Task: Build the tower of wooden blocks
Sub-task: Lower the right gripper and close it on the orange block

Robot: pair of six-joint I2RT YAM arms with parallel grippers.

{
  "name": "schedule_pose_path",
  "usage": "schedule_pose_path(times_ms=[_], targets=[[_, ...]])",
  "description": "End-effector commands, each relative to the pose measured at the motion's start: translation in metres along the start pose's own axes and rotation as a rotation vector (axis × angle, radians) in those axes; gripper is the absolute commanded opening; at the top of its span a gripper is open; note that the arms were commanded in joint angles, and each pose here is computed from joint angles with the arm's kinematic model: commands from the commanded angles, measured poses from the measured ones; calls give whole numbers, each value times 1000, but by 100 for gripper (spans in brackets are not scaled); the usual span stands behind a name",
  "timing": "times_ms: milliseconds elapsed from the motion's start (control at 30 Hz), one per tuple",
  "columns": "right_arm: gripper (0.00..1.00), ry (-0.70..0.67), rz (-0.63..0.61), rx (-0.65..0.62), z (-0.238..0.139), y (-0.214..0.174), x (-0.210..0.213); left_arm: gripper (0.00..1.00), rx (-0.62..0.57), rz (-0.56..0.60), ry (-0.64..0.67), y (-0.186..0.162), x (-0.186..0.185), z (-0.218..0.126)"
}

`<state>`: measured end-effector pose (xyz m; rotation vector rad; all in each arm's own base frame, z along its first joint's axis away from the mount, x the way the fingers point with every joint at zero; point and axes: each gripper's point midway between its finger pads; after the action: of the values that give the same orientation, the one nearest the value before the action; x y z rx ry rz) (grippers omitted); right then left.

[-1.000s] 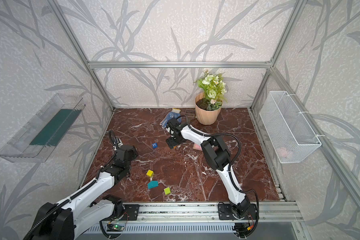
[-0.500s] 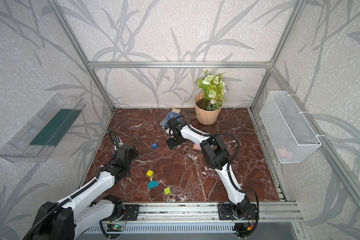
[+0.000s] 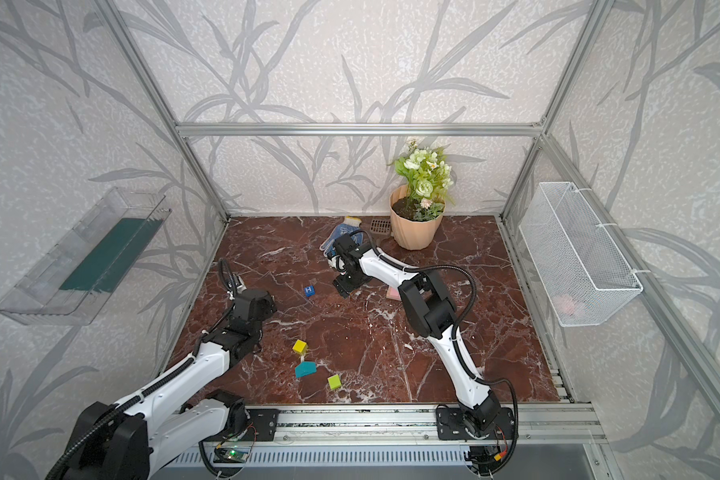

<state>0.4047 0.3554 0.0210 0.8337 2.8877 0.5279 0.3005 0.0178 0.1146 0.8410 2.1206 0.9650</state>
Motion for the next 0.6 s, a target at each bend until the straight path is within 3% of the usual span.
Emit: schedule_pose_path(times_ms=[0,300,567], targets=[[69,17,22,82,8,-26,7,84,-30,-14,13,12,-3,-1],[53,-41,140,121,0,-35,2,83,-28,-12,13,12,-3,-2],[49,-113,238,129,-15,-41,9,83,-30,-16,13,12,-2,-2]])
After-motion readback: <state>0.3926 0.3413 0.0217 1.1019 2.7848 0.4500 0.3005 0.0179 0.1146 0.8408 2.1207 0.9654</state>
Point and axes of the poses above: each gripper's point midway between its finger pads, its own z axis out along the fingers, its own x axis along the line the jaws close on, y = z × x, and after that the axes turned 14 degrees about -z, right-handed
